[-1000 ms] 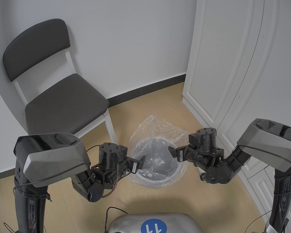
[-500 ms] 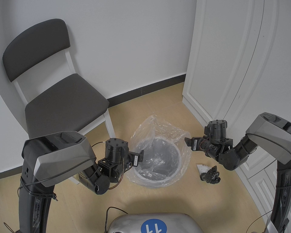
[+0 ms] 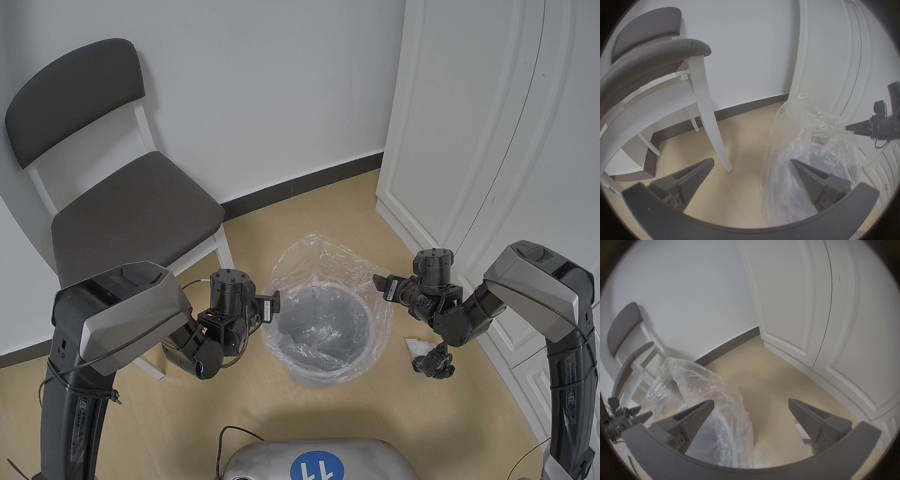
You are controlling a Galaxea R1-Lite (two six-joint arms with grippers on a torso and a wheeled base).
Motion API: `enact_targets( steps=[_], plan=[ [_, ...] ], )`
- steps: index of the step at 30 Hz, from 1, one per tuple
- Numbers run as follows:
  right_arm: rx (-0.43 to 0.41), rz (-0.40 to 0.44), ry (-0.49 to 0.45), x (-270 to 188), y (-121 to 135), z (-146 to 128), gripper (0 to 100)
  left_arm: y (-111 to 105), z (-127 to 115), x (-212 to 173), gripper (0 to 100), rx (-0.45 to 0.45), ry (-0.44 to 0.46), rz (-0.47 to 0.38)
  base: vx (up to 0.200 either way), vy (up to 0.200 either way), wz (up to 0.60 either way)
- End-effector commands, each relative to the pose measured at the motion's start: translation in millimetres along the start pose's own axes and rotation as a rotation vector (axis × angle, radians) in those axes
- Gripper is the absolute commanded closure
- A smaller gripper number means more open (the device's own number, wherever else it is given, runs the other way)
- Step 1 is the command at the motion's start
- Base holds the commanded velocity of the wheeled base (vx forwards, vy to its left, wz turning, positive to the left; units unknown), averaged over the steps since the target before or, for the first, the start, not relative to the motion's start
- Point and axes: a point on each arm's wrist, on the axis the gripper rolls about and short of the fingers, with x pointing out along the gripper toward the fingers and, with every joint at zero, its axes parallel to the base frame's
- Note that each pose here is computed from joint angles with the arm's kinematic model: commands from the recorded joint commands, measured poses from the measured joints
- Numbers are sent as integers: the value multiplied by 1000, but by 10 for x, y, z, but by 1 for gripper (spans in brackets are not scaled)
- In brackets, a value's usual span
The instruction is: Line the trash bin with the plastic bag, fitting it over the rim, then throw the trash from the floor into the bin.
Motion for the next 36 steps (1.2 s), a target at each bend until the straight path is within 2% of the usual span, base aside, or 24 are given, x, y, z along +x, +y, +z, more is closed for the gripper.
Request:
enact_targets(
  steps=[1,9,13,19,36],
  plan=[
    [40,5,-11,156,0,-110,0,48,-78,129,0,-8,1,30,0,0,0],
    [70,50,-101,278,-10,-200,0,66,-64,169,0,-13,-11,38,0,0,0],
    [71,45,-100,346,-40,-259,0,83,-81,190,0,-14,-10,43,0,0,0],
    [77,29,-100,470,-124,-347,0,152,-110,287,0,-18,-22,105,0,0,0],
    [90,36,-146,660,-169,-535,0,244,-218,403,0,-20,-5,129,0,0,0]
  ],
)
